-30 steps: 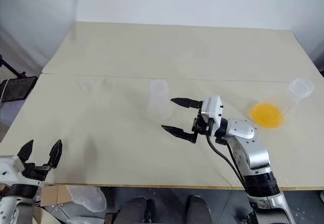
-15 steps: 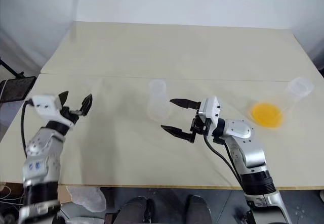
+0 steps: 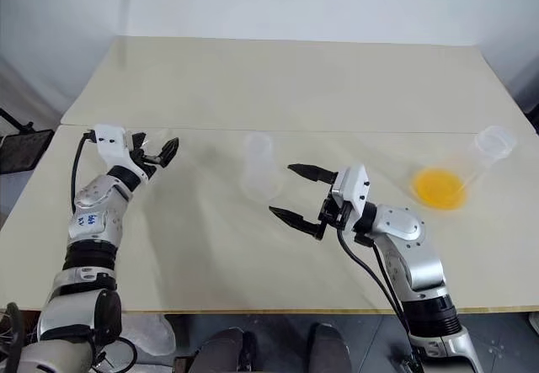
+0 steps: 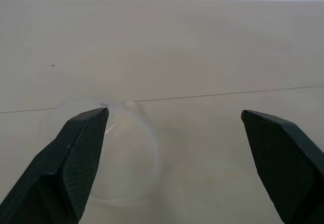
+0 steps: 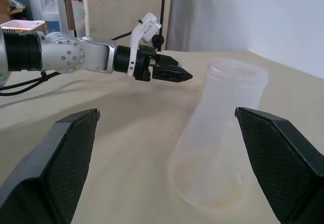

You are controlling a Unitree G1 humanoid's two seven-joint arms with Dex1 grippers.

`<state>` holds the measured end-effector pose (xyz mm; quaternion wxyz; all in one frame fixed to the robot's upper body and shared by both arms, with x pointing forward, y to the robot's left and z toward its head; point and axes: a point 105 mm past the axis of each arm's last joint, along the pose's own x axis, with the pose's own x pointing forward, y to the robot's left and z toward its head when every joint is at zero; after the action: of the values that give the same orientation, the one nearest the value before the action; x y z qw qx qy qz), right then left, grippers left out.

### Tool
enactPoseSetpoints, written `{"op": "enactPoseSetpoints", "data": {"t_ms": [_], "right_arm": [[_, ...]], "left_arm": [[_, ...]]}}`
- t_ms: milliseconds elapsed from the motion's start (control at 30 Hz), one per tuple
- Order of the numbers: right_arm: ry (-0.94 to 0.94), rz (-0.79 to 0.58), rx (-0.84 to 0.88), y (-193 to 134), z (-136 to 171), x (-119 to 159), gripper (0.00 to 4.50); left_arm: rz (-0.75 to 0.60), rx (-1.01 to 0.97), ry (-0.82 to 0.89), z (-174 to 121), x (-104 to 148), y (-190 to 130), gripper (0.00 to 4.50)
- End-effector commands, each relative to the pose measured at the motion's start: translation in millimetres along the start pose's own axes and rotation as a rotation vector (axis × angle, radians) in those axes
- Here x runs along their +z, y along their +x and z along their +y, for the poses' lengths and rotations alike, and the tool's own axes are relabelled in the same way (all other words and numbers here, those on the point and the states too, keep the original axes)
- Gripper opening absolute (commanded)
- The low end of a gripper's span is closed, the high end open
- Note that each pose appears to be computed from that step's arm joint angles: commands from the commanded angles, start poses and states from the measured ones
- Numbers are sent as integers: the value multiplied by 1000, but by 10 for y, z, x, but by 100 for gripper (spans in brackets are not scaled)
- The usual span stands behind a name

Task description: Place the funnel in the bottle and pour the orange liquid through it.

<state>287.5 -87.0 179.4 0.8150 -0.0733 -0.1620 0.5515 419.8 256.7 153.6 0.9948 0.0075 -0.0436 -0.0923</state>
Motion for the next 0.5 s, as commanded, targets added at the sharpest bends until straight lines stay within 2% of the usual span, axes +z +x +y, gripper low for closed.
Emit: {"op": "enactPoseSetpoints", "data": {"t_ms": [33, 267, 400, 500], "right_arm": [[-50, -42, -12, -15, 9, 137, 450], [-58, -46, -25, -18, -9, 138, 450], [-66, -47, -36, -27, -14, 133, 450], [-71, -46, -48, -47, -14, 134, 450]], "left_arm": [[-10, 10, 30, 49, 52, 20, 354], [-17, 11, 35, 79, 42, -15, 129], [-116, -32, 54, 55, 222, -75, 1], [-177, -73, 69, 25, 358, -134, 1]]}}
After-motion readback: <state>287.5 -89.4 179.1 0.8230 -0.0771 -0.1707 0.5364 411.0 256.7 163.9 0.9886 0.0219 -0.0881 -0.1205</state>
